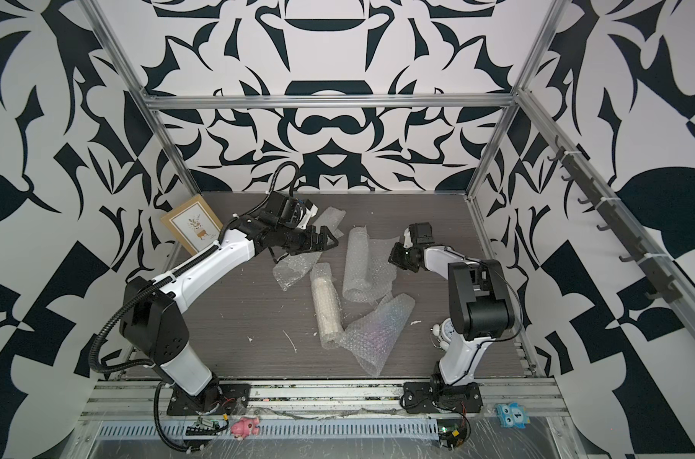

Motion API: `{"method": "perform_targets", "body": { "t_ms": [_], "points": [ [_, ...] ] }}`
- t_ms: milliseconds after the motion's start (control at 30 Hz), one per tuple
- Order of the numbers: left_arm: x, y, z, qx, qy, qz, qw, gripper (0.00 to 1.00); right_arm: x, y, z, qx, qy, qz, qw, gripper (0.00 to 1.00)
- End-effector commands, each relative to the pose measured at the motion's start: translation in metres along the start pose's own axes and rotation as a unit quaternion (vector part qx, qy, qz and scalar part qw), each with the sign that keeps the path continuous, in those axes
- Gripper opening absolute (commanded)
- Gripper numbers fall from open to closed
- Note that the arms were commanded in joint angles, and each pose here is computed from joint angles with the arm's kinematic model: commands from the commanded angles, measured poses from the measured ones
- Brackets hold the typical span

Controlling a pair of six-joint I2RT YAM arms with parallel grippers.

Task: Unwrap the vase from the bubble wrap
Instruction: Unwrap the bubble wrap at the center of the board.

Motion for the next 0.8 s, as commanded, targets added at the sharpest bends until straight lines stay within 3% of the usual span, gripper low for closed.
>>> {"method": "perform_targets", "body": {
  "t_ms": [0, 267, 767],
  "points": [
    [-0.007, 0.001, -0.003, -0.004, 0.026, 0.010, 1.000, 0.99, 0.026, 0.004, 0.006, 0.060, -0.021, 0.039, 0.997, 0.00],
    [-0.005, -0.004, 0.006, 0.005, 0.036, -0.005, 0.999, 0.99, 0.051, -0.021, 0.006, 0.088, -0.010, 0.034, 0.996, 0.00],
    [-0.001, -0.006, 0.012, 0.012, 0.032, -0.019, 0.999, 1.00, 0.084, -0.076, 0.026, 0.044, -0.043, -0.024, 0.998, 0.00]
  ]
}}
Point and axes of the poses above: each gripper's point midway between its finger pads, its own z axis back along the fingers, its own y axis along the line the jaws close on, x = y × z, the point moved 9 cm from there along z, back along the fingers, and after that the axes turned 8 degrees about -z, right-handed, at the moved point
